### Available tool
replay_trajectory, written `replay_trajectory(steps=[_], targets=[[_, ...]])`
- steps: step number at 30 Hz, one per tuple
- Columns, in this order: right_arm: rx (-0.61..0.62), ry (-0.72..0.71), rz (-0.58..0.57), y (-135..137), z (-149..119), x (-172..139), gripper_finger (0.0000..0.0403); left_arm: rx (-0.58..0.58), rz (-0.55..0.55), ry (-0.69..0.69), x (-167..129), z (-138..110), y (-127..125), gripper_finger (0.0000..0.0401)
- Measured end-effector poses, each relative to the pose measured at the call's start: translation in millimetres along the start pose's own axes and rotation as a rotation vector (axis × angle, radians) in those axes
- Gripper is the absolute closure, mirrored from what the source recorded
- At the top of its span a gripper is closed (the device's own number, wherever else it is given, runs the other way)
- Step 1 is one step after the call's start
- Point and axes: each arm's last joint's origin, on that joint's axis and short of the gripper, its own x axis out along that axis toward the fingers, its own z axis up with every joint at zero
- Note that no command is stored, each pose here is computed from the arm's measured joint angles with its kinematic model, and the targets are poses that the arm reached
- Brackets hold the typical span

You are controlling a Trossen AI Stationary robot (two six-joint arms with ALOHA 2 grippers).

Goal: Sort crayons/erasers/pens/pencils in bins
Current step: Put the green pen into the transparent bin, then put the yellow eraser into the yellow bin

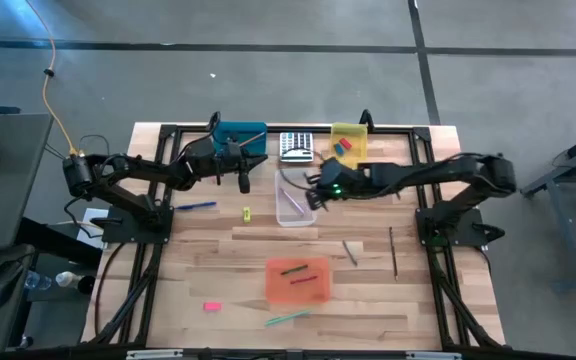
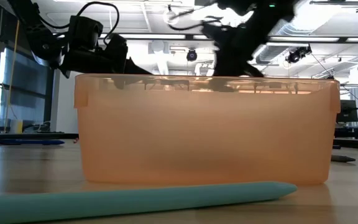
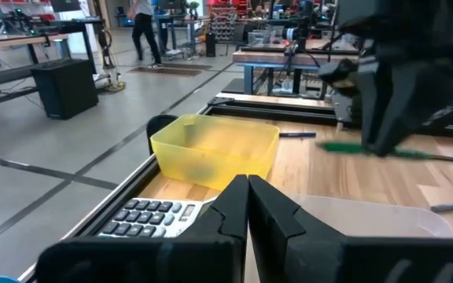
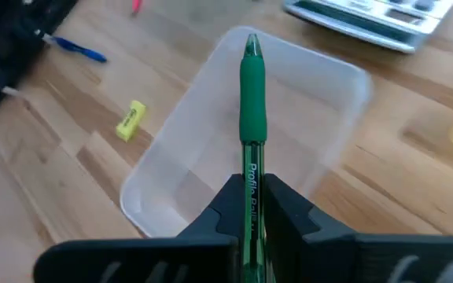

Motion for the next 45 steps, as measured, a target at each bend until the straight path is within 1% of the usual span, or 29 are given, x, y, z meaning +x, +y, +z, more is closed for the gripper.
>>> replay_trajectory(steps=[3, 6, 15, 18, 22, 28, 31, 33, 35, 37, 39, 42, 45], targets=[[-0.034, 0.023, -0.027, 11, 3, 25, 0.0389, 0.0, 0.0, 0.001, 0, 0, 0, 0.0401], [-0.039, 0.046, -0.045, 17, 7, 48, 0.0389, -0.001, -0.001, 0.001, 0, 0, 0, 0.0401], [-0.045, 0.117, -0.098, 18, 8, 102, 0.0389, -0.001, -0.001, 0.003, 0, -1, 0, 0.0401], [-0.047, 0.143, -0.108, 15, 6, 114, 0.0383, -0.001, -0.001, 0.004, 0, -1, 0, 0.0401], [-0.042, 0.148, -0.119, 12, 6, 118, 0.0359, -0.001, -0.001, 0.004, 0, -1, 0, 0.0401], [-0.071, 0.143, -0.111, 14, 9, 111, 0.0295, -0.001, -0.001, 0.004, 0, -1, 0, 0.0401], [-0.086, 0.162, -0.081, 15, 13, 103, 0.0264, -0.001, -0.001, 0.004, 0, -1, 0, 0.0401], [-0.117, 0.195, -0.03, 18, 15, 93, 0.0249, -0.001, -0.001, 0.004, -1, -1, 0, 0.0401], [-0.162, 0.208, 0.033, 21, 21, 80, 0.0243, -0.001, -0.001, 0.004, -1, -1, 0, 0.0401], [-0.235, 0.181, 0.057, 26, 26, 59, 0.0247, -0.001, -0.001, 0.004, -1, -1, 0, 0.0401], [-0.344, 0.128, 0.052, 33, 27, 38, 0.0261, -0.001, -0.008, 0.004, -1, -1, -1, 0.0401], [-0.506, 0.082, 0.027, 40, 26, 12, 0.0293, -0.001, -0.018, 0.004, 0, -1, -1, 0.0401], [-0.613, 0.041, 0.03, 45, 25, -2, 0.0334, -0.001, -0.019, 0.004, 0, -1, -1, 0.0401]])
